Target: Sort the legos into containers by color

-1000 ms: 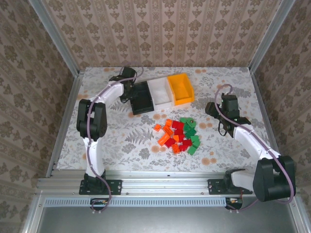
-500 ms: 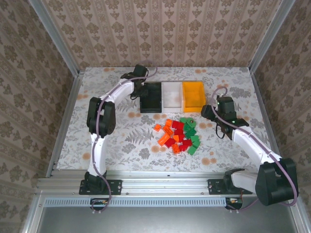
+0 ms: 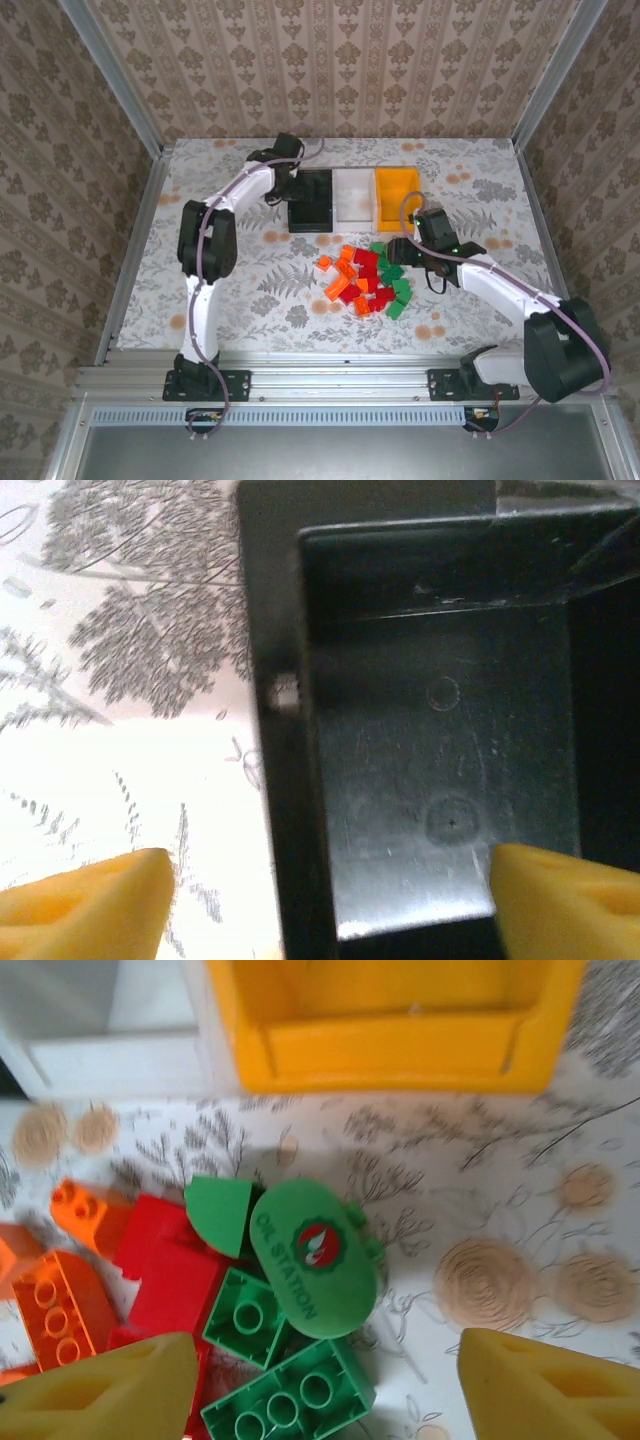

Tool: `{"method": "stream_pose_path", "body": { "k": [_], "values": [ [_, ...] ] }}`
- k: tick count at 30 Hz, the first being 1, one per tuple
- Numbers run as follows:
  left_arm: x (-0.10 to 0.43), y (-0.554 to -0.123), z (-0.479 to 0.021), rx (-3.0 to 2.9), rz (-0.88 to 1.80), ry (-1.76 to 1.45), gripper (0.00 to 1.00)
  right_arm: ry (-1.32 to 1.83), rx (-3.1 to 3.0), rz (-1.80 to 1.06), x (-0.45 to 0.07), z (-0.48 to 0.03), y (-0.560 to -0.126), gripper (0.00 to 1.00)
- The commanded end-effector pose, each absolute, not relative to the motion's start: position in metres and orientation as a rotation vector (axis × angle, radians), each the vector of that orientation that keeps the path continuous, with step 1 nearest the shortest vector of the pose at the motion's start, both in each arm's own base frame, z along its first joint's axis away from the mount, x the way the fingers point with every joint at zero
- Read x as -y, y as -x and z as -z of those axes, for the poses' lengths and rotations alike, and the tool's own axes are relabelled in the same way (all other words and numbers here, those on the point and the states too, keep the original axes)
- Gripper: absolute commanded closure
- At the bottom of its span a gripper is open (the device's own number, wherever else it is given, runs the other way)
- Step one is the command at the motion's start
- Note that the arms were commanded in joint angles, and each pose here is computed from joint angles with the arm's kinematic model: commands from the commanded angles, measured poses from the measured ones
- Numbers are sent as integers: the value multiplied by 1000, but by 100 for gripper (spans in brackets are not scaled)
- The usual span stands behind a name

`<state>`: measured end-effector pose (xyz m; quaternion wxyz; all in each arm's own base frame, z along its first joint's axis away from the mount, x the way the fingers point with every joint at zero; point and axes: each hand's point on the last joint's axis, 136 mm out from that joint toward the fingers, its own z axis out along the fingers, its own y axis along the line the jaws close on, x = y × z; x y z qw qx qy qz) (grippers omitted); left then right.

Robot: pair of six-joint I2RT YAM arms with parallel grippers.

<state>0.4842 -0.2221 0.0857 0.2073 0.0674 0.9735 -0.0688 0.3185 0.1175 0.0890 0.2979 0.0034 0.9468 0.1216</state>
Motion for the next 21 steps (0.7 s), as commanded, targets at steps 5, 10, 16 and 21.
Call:
{"method": "stream_pose_path", "body": {
  "k": [5,10,16,21],
  "values": [
    [207,-438,-172,-2554,399,-110,0,138,-2613,-341,-141,-70,-318,33],
    [204,-401,-177,-2546,517,-127,0,152,-2650,-196,-131,-58,-328,33],
    [205,-390,-192,-2470,574,-134,0,141,-2661,-78,-119,-56,-336,33],
    [206,-385,-187,-2463,598,-138,1,145,-2690,-51,-120,-51,-341,34]
  ]
}}
